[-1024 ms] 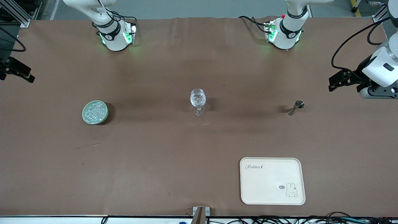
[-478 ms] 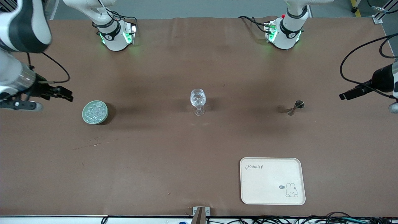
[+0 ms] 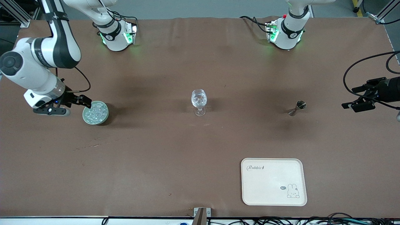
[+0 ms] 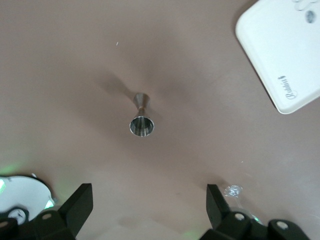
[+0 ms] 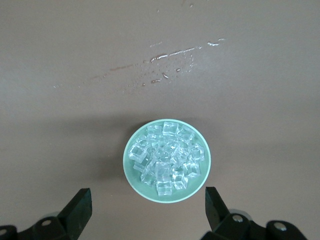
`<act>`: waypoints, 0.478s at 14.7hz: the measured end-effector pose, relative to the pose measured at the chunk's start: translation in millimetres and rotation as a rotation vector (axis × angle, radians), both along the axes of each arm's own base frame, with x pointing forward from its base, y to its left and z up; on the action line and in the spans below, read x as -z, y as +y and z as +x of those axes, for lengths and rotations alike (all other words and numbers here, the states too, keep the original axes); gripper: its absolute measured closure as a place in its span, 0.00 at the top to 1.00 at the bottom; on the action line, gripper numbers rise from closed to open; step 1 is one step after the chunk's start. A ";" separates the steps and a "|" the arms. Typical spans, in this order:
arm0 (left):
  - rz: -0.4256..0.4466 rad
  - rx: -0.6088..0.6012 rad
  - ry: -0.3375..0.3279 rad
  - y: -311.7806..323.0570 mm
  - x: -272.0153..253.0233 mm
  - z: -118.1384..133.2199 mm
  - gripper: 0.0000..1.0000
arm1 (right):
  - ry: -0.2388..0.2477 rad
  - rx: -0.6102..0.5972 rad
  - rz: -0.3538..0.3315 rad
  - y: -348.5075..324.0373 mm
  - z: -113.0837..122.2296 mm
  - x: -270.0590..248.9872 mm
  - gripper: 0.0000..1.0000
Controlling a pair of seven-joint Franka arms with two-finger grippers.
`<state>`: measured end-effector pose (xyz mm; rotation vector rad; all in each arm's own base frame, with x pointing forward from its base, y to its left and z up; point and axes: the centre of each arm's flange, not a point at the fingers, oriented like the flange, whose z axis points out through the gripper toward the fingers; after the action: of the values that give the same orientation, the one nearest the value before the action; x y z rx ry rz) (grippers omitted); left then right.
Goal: Pour wine and add ice with both arms
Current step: 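Move the right gripper over the ice bowl while the left gripper reaches the jigger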
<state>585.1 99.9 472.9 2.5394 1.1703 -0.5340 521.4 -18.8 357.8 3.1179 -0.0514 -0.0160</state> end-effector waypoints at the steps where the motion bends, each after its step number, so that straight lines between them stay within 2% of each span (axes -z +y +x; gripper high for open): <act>1: -0.032 -0.049 0.030 13.7 17.3 0.0 1.00 | 0.000 -0.009 -0.001 -2.1 -0.9 11.8 1.00; 4: -0.124 -0.203 0.099 61.2 72.8 -3.5 1.00 | -0.028 -0.027 -0.004 -7.5 -5.4 48.3 1.00; 7: -0.181 -0.284 0.149 78.8 116.4 -3.1 1.00 | -0.033 -0.044 -0.007 -11.4 -9.8 74.9 1.00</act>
<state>582.1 178.7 356.6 2.1661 1.4336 -0.7292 511.6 -30.2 282.8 3.1113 0.0165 0.0359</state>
